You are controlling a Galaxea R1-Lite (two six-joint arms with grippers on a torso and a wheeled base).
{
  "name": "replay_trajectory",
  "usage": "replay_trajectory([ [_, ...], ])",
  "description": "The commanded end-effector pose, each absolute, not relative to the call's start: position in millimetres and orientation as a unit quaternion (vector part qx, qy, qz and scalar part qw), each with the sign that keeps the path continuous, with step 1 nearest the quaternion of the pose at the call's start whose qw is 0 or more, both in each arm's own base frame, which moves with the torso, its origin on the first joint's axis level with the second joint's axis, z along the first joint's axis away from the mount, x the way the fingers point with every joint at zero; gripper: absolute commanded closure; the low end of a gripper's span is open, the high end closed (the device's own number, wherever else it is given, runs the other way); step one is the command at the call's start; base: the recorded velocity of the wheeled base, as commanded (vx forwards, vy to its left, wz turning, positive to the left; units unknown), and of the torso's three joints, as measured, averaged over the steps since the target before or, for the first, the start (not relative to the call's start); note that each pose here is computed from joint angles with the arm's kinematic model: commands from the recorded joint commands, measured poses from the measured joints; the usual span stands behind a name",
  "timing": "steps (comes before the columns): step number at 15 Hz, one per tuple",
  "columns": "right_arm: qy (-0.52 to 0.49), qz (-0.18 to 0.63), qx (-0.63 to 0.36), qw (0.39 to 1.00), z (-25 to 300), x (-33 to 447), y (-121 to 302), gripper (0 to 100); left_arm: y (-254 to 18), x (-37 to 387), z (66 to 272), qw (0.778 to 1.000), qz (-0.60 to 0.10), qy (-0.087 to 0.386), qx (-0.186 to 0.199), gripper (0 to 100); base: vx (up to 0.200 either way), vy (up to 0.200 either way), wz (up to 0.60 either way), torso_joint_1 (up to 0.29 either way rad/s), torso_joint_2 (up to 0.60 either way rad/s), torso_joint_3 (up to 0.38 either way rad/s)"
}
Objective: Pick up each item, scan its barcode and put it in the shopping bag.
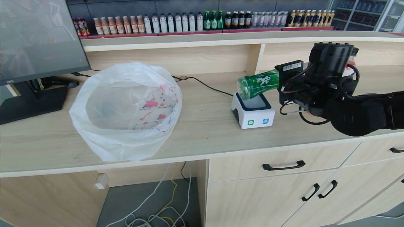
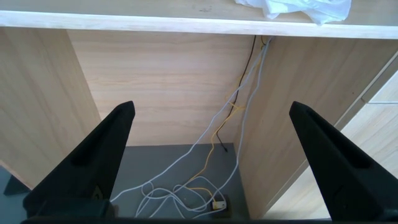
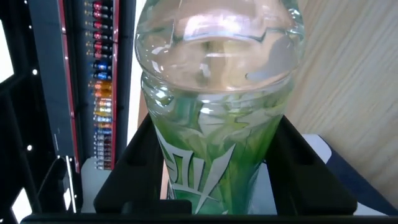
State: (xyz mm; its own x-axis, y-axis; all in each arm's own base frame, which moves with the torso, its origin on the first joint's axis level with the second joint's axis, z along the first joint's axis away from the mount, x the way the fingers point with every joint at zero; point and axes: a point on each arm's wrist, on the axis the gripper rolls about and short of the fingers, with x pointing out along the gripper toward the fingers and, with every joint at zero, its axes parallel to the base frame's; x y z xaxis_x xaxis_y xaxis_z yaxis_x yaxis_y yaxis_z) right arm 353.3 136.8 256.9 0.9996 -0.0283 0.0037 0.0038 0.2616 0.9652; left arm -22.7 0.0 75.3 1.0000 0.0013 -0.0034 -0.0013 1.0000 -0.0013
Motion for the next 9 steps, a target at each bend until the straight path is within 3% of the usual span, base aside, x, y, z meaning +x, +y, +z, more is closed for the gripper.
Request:
replay_trajectory([
  [1,-0.009,-0.014,0.613,0.79,255.0,352.8,134.9,100,0.0,-22.7,75.4,1.0,0.001,0.002,-0.001,0,0.0,0.0,0.0,0.0,0.0,0.0],
  [9,-0.003,-0.019,0.618,0.786,250.9,349.4,133.5,100,0.0,-22.7,75.4,1.0,0.001,0.002,-0.001,0,0.0,0.0,0.0,0.0,0.0,0.0],
])
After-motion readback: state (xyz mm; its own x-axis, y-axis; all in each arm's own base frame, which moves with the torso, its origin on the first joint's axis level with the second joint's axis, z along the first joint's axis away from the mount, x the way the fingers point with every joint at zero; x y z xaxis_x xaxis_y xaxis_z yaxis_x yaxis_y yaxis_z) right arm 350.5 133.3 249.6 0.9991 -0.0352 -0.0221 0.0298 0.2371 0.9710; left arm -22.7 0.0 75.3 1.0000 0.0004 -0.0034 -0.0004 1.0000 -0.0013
